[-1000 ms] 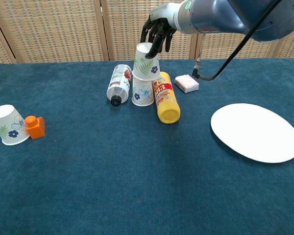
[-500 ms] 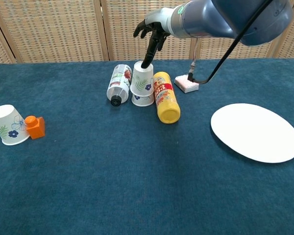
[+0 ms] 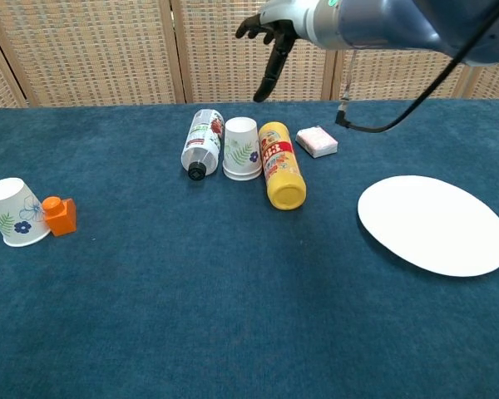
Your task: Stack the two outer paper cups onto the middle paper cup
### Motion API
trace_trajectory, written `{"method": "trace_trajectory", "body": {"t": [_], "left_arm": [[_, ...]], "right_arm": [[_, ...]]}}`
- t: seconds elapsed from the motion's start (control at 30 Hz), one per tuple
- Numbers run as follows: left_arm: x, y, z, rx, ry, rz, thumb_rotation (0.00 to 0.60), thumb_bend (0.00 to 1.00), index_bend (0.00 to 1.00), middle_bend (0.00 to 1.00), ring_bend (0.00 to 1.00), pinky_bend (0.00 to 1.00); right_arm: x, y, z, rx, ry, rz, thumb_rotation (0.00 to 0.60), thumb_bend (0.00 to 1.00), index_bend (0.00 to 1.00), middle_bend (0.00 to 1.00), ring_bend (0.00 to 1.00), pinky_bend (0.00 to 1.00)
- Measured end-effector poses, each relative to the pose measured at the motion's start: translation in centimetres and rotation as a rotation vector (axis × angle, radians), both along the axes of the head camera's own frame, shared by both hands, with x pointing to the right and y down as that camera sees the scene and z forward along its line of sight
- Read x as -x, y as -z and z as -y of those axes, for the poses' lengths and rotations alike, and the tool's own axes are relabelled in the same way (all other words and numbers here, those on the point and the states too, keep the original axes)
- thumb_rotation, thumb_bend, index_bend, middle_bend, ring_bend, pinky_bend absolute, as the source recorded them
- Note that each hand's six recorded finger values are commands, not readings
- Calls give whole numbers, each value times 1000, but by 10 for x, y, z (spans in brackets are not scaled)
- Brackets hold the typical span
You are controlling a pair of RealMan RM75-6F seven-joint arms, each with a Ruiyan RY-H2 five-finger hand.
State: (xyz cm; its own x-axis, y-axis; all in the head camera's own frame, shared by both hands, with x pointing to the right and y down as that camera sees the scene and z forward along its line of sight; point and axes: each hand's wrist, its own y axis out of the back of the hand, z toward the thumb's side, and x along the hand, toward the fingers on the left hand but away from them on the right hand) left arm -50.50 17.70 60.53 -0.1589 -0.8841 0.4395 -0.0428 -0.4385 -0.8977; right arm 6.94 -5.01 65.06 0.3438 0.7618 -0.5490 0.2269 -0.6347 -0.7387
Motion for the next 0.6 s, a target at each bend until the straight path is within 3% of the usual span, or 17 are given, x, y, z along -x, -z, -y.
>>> {"method": "trace_trajectory", "body": {"t": [0.13,0.37,0.47,0.6], "left_arm": [[-3,0,-1,-3,-15,-3,600,0,0,0,0,0],[-13,-3,-5,2,-55,-8,600,0,0,0,0,0],[-19,-6,-6,14,-84,-17,600,0,0,0,0,0],[-28,-14,-7,49,-119,-43,600,0,0,0,0,0]], "right_arm": [[-28,6,-2,-67,35,-55,600,0,0,0,0,0],[-95,22,-16,-255,132,-136,600,0,0,0,0,0],[-144,26,-40,-317,152,-136,600,0,0,0,0,0],[-213,30,-82,-346,110,-126,600,0,0,0,0,0]]}}
